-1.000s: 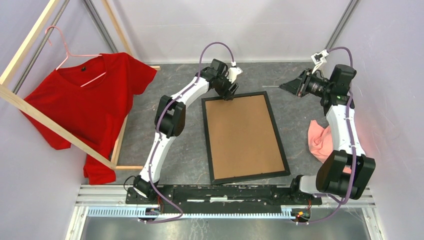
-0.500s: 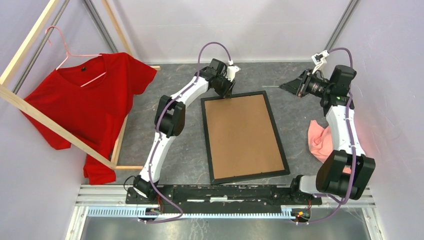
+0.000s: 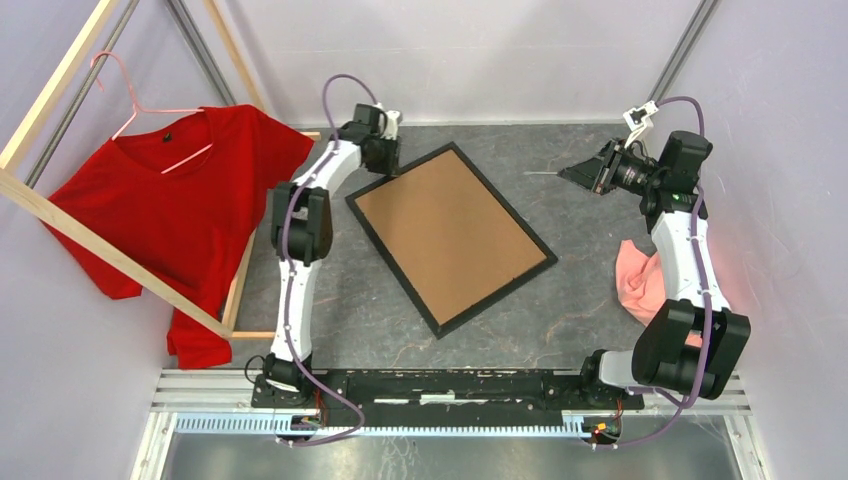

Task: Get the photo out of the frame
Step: Adjust the photo frame at the center of the board.

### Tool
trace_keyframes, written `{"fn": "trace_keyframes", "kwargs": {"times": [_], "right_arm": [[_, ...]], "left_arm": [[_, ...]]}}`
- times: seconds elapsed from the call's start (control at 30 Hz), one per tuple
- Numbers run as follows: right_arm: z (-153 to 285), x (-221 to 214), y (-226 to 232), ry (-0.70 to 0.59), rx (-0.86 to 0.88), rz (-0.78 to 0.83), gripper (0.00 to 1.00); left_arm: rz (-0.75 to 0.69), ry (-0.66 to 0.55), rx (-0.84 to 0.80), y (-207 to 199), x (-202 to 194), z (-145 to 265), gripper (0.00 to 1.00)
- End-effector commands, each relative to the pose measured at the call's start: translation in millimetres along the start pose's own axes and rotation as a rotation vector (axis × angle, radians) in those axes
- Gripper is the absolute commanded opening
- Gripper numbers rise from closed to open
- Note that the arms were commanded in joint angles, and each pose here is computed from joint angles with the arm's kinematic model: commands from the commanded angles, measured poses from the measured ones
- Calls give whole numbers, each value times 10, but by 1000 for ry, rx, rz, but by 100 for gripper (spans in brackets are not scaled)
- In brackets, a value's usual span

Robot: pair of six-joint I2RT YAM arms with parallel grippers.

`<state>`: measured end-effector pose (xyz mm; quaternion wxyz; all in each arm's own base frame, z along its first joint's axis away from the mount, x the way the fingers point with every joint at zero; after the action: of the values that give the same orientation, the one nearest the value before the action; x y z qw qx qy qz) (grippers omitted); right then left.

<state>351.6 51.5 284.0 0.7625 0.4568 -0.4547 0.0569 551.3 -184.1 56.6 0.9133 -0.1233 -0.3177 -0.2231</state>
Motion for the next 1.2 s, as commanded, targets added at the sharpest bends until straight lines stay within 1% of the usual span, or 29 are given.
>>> {"fn": "trace_keyframes", "kwargs": {"times": [0.0,0.1,0.27,0.4,0.5,0.6,0.7,0.9,0.97,1.03,1.1,1.17], "right_arm": [[29,74,92,-20,32,43,0],[24,74,83,-20,30,37,0],[28,71,95,-29,29,33,0],[17,66,78,-38,28,17,0],[0,30,53,-40,28,-19,0],[-63,35,61,-49,39,-18,0],[-230,-41,126,-21,63,-32,0],[-779,-305,327,54,144,-111,0],[-1001,-457,405,104,175,-154,0],[-1185,-618,390,156,179,-201,0],[-1347,-848,381,213,177,-237,0],[-1435,-1020,367,249,176,-258,0]], "left_arm": [[222,141,161,383,-500,226,39],[300,152,109,226,-658,350,40],[398,153,-43,-156,-834,563,40],[429,151,-143,-403,-899,722,40],[453,146,-190,-542,-954,831,42],[483,128,-222,-639,-984,941,46],[504,105,-286,-763,-987,1043,50],[506,89,-456,-1072,-1020,1151,56],[492,84,-500,-1163,-1044,1190,57],[477,77,-536,-1244,-1072,1245,59],[463,80,-539,-1294,-1100,1271,61],[458,101,-480,-1268,-1145,1237,61]]}}
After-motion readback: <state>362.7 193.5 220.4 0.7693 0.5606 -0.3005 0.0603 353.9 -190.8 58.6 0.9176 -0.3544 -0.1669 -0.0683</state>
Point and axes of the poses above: each gripper's point midway between its finger pads, its own z axis back along the fingers, its own y axis along the line the jaws close on, x = y × z, the point moved 2 cm from there along z, back along the fingers, and after that the axes turned 6 degrees about -z, right-handed, at the moved point
